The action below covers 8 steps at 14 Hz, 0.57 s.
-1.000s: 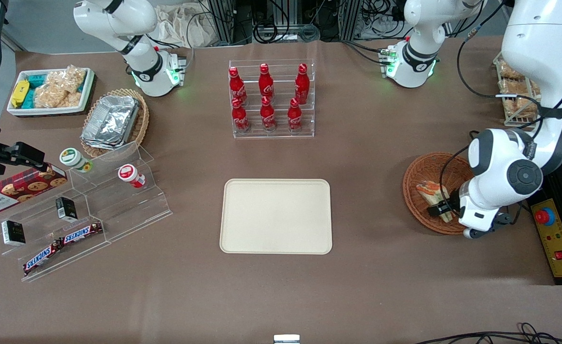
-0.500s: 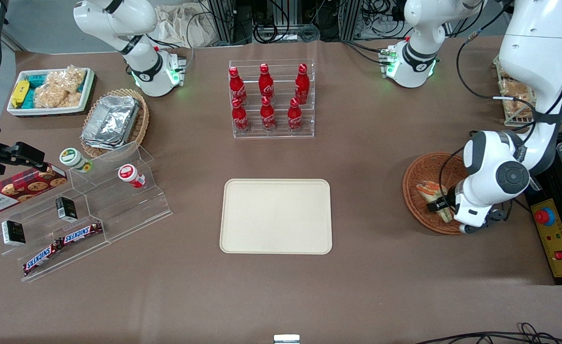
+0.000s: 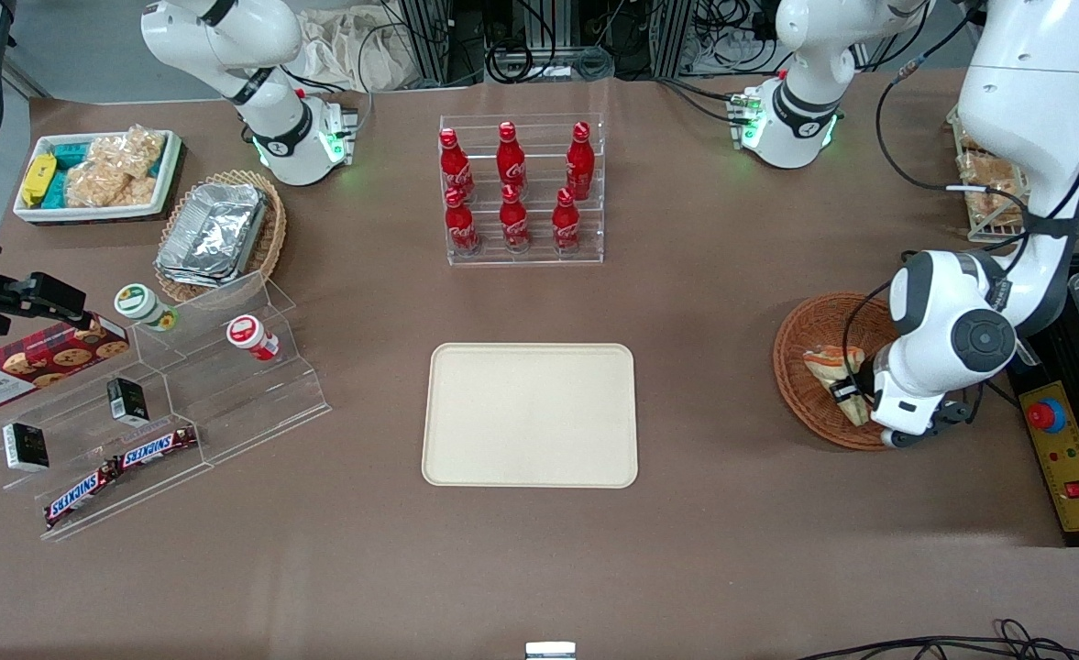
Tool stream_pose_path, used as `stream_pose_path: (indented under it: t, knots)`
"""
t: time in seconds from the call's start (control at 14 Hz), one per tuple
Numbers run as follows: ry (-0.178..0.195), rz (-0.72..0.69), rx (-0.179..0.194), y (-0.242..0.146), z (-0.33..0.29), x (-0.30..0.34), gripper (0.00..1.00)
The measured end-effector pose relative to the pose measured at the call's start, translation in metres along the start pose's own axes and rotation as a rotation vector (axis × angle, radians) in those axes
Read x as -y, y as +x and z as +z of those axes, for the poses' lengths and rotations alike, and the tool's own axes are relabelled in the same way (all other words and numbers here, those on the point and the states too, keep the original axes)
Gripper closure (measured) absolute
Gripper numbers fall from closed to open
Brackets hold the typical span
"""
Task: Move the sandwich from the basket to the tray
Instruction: 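Lift the sandwich from the basket and carry it toward the tray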
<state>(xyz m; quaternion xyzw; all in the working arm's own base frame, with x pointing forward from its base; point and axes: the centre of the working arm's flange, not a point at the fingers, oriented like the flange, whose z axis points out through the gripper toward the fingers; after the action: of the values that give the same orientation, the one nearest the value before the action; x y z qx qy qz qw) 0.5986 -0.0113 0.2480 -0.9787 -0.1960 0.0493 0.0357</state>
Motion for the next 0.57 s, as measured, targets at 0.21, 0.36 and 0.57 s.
stream_pose_path:
  t: [0.21,0.36,0.57]
  knots:
    - [0.064,0.006,0.047,-0.002,-0.066,-0.003,0.81]
    - [0.084,0.023,0.077,-0.004,-0.133,-0.012,0.81]
    - [0.007,0.078,0.096,-0.003,-0.236,-0.010,0.82]
